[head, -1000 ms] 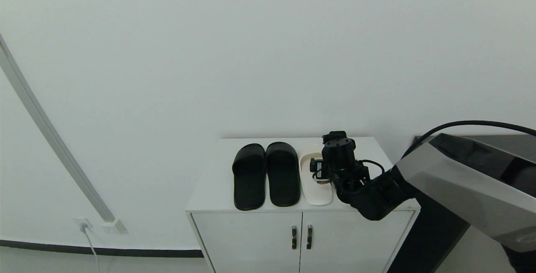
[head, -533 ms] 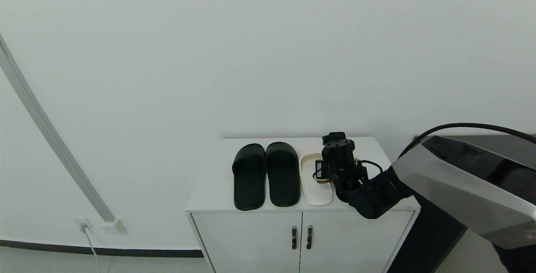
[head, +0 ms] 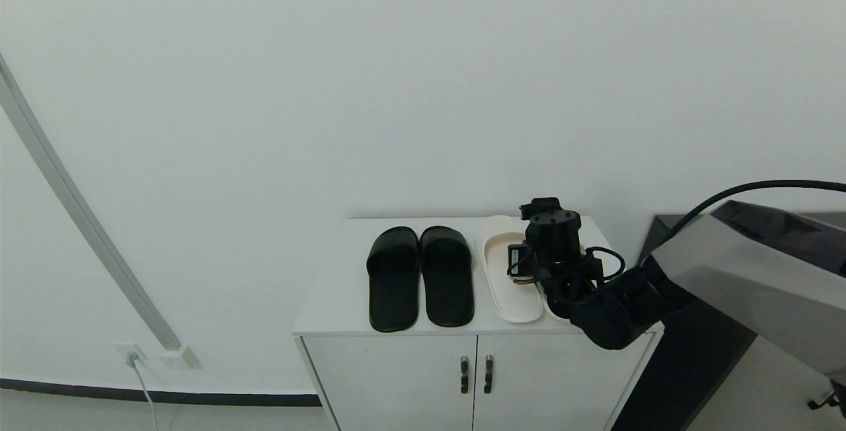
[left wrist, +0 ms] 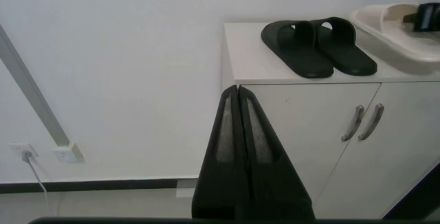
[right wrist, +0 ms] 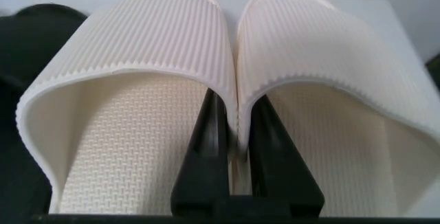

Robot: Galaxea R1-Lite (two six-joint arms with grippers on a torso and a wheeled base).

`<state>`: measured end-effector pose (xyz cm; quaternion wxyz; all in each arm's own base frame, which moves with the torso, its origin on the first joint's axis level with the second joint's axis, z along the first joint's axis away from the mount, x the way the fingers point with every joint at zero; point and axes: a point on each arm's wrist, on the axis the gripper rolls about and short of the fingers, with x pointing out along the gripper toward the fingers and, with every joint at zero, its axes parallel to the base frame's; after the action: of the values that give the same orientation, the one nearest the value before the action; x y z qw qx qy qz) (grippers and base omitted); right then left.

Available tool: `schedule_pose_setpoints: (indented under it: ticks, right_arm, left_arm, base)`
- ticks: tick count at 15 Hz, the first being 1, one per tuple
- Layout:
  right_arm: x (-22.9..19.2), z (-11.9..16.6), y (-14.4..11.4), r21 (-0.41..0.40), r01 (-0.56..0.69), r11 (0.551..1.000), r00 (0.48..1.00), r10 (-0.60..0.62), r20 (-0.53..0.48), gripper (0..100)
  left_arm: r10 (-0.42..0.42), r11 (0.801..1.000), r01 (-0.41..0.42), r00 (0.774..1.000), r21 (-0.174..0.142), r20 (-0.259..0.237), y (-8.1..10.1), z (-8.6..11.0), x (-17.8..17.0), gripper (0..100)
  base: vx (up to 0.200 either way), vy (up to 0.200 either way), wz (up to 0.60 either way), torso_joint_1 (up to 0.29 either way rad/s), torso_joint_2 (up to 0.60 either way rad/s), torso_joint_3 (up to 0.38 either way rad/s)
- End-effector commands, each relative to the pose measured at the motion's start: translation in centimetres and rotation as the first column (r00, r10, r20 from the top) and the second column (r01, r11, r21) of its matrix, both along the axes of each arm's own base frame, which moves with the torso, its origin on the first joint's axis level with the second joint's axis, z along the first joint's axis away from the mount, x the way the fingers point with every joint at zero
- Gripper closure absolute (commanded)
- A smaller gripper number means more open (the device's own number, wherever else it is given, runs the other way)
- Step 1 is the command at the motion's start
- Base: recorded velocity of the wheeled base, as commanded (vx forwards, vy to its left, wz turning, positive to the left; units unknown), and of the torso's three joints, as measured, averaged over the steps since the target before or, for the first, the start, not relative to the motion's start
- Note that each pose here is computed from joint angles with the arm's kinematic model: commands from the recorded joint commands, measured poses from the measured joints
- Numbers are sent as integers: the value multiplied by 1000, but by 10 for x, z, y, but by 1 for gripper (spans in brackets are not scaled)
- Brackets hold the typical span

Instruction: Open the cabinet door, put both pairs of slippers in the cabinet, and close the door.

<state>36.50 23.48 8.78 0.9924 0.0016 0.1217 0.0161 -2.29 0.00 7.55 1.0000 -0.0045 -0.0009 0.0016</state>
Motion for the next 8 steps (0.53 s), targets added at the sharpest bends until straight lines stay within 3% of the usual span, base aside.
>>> schedule_pose_setpoints:
  ticks: [1, 4, 8]
  right_arm:
    - [-46, 43, -11, 15, -78, 997, 995, 77, 62, 100]
    - [-112, 57, -23, 19, -296, 955, 955, 295, 43, 100]
    - [-162, 67, -44, 62, -531, 845, 847, 531, 22, 100]
  left_arm:
    - [1, 1000, -1, 1000, 0, 0, 0, 0, 0, 100]
    - [1, 1000, -1, 1000, 3, 0, 0, 0, 0, 100]
    - [1, 1000, -1, 1000, 6, 0, 0, 0, 0, 100]
  base:
    - [0, 0, 0, 0, 0, 0]
    - [0, 0, 0, 0, 0, 0]
    - [0, 0, 0, 0, 0, 0]
